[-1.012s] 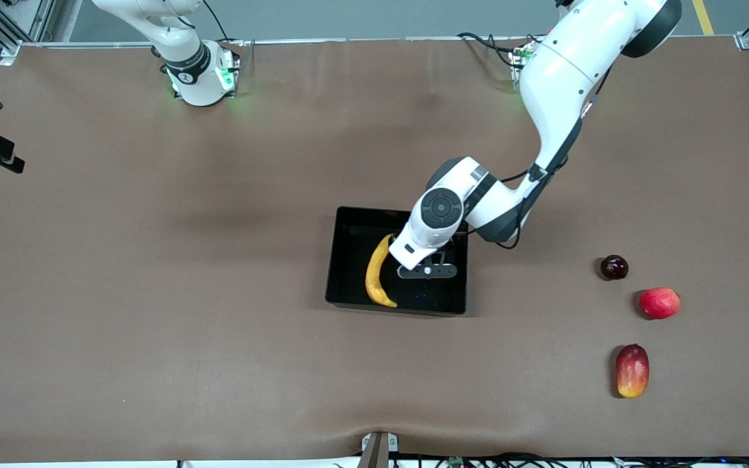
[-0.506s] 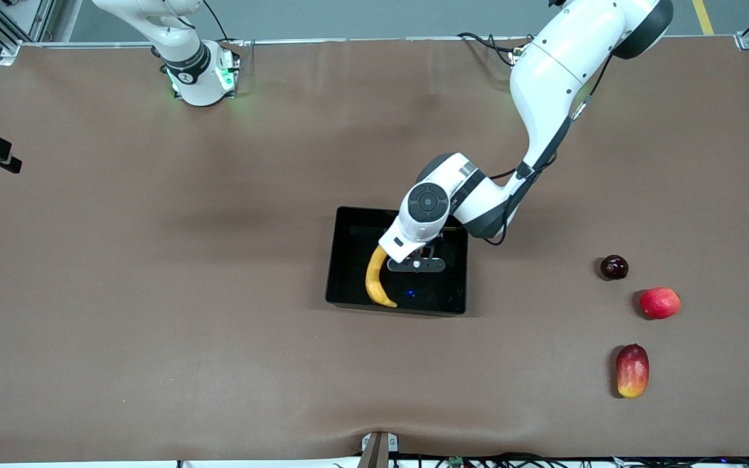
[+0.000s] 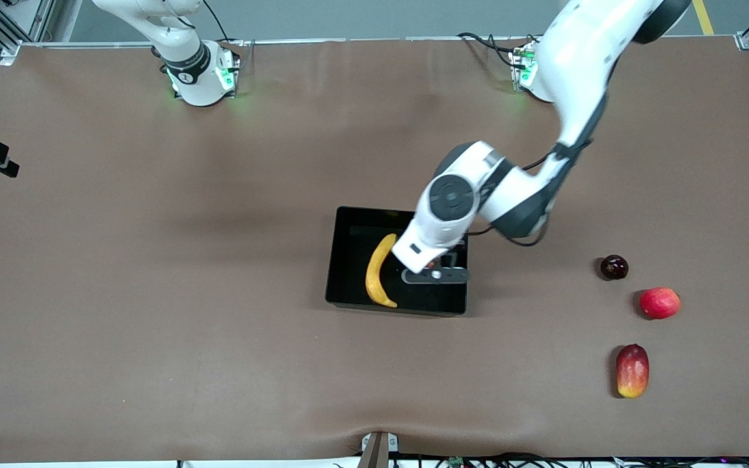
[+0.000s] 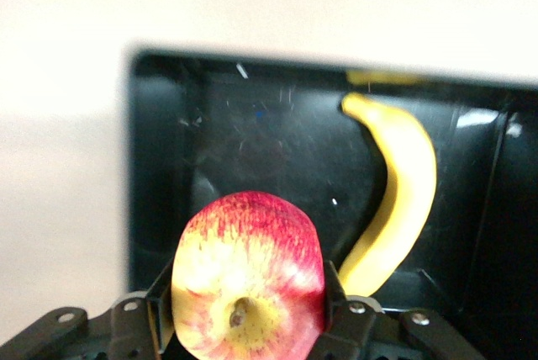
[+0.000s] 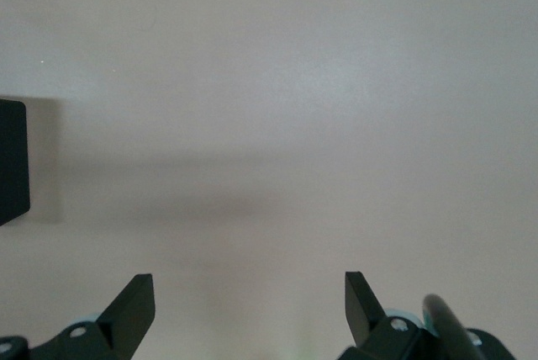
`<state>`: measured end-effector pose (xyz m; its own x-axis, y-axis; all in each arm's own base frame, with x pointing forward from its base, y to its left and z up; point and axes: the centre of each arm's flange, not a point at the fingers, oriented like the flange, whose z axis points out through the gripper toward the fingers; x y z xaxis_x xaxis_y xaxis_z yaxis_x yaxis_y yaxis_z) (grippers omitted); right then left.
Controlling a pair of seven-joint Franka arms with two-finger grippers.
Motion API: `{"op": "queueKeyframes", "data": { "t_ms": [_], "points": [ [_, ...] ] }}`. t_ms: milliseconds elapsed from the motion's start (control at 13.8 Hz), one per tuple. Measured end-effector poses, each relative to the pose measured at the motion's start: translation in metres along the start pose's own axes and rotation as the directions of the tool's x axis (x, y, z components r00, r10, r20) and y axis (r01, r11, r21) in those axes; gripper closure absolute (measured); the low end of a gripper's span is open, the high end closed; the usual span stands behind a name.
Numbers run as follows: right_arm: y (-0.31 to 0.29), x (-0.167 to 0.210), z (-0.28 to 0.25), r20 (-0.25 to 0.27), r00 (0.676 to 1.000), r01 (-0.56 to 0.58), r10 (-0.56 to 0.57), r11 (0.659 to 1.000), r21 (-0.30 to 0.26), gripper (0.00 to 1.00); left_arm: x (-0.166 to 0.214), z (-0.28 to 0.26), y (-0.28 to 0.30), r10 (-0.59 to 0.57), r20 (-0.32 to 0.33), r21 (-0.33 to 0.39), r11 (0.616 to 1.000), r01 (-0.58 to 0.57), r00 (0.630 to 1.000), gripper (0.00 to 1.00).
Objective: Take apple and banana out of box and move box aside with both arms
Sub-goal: 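Carry the apple out and set it beside the plum, open gripper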
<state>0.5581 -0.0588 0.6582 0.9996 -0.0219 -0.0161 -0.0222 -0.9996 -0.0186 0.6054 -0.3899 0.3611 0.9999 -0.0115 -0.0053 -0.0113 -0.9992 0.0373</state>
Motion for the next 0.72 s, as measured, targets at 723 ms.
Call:
{"op": "queueKeyframes", "data": {
  "t_ms": [723],
  "points": [
    [0.001, 0.004, 0.008, 0.015, 1.0, -0.002, 0.002, 1.0, 0.0, 0.0, 0.064, -0.029, -0.295, 0.138, 0.137, 0.1, 0.983, -0.152, 0.981, 0.33]
  ]
}}
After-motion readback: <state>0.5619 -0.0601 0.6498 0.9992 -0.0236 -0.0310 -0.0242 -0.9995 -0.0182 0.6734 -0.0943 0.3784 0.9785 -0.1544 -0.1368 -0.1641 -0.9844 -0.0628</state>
